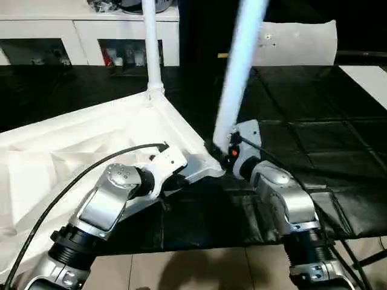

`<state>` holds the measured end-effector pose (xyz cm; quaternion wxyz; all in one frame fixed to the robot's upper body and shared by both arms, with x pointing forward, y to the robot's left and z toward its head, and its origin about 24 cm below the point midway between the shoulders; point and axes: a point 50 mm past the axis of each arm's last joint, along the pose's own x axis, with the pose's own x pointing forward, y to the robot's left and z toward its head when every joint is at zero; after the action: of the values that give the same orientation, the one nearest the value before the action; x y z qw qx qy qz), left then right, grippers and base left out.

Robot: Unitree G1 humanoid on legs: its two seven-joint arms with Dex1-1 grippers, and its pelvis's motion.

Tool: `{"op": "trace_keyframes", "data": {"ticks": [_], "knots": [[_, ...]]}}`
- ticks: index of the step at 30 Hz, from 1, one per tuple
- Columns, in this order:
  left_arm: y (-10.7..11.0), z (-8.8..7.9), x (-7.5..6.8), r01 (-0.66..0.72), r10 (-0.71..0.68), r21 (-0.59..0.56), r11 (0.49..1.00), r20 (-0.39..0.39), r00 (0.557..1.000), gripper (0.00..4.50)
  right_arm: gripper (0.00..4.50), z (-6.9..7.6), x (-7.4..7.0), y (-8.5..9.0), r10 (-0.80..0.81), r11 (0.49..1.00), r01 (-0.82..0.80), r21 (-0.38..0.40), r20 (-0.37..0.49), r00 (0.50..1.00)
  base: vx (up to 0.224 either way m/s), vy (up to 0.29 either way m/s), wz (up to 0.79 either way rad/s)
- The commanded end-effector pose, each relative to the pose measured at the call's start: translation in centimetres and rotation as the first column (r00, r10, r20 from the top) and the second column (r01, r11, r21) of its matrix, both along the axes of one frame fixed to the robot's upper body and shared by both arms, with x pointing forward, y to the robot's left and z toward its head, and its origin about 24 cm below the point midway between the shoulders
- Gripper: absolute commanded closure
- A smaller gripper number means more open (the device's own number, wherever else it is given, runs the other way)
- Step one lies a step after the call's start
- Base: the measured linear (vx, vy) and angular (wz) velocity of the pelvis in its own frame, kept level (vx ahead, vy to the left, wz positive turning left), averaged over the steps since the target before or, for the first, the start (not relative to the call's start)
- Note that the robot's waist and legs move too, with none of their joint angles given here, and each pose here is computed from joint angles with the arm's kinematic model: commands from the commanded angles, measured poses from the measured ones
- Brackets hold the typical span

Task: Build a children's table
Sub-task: Rotate leg to tighten

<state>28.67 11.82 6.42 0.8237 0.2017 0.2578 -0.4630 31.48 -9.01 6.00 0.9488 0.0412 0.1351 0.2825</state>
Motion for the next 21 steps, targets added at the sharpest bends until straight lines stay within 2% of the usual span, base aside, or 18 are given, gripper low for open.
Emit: {"op": "trace_keyframes", "data": {"ticks": [1, 4, 11, 14, 17, 21], "knots": [[-1.0, 0.7, -0.2, 0.060, -0.059, -0.021, 0.998, 0.036, 0.998, 4.50, 1.54, -2.4, -1.4, 1.5, 0.099, 0.995, -0.099, 0.002, -0.124, 0.987, 0.000, 0.000, 0.00], [-0.9, 0.7, -0.1, 0.059, -0.058, -0.021, 0.998, 0.039, 0.998, 4.50, 1.14, -2.4, -1.5, 1.4, 0.112, 0.994, -0.113, 0.000, -0.116, 0.987, 0.000, 0.000, 0.00], [-0.4, 0.8, 0.2, 0.072, -0.070, -0.022, 0.997, 0.056, 0.996, 4.50, 0.66, -2.1, -2.3, 0.3, 0.164, 0.986, -0.163, 0.015, -0.085, 0.983, 0.000, 0.000, 0.00], [-0.1, 0.8, 0.4, 0.084, -0.083, -0.020, 0.996, 0.056, 0.995, 4.50, 0.27, -1.9, -2.9, -0.4, 0.192, 0.981, -0.191, 0.018, -0.074, 0.979, 0.000, 0.000, 0.00], [0.5, 0.7, 0.7, 0.131, -0.130, -0.007, 0.991, 0.060, 0.990, 4.50, 0.04, -1.8, -3.9, -2.0, 0.210, 0.978, -0.210, 0.017, -0.068, 0.975, 0.000, 0.000, 0.00], [1.5, 0.5, 0.8, 0.204, -0.204, 0.015, 0.979, 0.048, 0.978, 4.50, 0.04, -1.7, -4.9, -3.9, 0.207, 0.978, -0.208, -0.010, -0.061, 0.977, 0.000, 0.000, 0.00]]}}
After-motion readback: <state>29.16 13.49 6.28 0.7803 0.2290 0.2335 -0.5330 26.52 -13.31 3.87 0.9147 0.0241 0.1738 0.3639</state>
